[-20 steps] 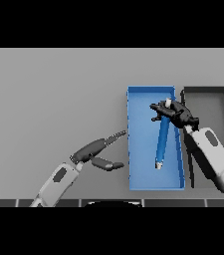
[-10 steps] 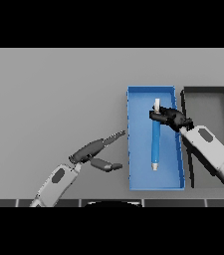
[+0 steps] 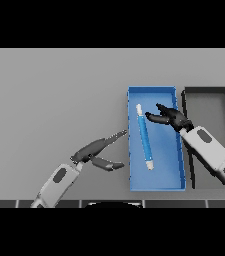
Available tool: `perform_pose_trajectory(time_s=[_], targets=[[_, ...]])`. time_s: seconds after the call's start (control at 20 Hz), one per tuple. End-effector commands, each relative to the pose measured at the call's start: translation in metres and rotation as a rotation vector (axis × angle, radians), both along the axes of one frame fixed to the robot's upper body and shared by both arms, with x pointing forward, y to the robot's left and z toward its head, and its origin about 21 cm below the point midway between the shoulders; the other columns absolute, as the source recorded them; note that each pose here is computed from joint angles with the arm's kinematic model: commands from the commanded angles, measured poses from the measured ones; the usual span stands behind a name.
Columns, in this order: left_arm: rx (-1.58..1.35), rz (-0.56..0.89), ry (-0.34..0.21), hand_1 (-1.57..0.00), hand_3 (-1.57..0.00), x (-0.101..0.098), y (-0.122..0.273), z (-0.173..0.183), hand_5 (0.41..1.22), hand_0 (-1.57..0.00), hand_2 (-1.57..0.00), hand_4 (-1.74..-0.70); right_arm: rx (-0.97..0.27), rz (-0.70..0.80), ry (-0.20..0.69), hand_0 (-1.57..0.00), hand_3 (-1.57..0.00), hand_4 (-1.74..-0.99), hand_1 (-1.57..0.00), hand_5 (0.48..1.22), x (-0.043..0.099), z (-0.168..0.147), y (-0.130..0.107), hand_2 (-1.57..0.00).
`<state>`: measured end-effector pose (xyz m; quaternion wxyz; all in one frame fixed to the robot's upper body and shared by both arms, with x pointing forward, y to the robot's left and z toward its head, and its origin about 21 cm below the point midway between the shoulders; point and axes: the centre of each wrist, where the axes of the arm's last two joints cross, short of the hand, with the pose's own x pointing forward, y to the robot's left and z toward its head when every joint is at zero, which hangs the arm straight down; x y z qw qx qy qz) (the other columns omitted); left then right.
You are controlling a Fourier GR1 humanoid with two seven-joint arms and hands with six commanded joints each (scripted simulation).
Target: Pick up the blue pipe and place it into the blue bin.
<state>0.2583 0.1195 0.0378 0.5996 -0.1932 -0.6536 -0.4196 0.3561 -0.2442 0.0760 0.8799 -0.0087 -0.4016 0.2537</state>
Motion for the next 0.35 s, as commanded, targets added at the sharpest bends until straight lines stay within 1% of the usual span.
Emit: perform_pose_trajectory(time_s=[0.0,0.2,0.3], targets=[[0.002,0.002,0.007,0.0,0.0,0.0005,-0.0011,0.0006,0.465,0.0,0.0,-0.92,-0.011,-0.006,-0.001,-0.01,-0.01,-1.127,-0.01,0.68,0.001,0.0017,-0.001,-0.01],[0.001,0.013,0.017,0.0,0.0,0.0039,0.004,-0.0019,0.467,0.0,0.0,-0.92,-0.003,0.009,0.004,-0.01,-0.01,-1.129,-0.01,0.674,-0.0022,-0.0026,-0.0075,-0.01],[0.003,0.013,0.017,0.0,0.0,0.0052,0.0057,-0.001,0.468,0.0,0.0,-0.92,0.015,0.013,-0.003,-0.01,-0.01,-1.129,-0.01,0.677,0.0017,-0.0041,-0.0022,-0.01]])
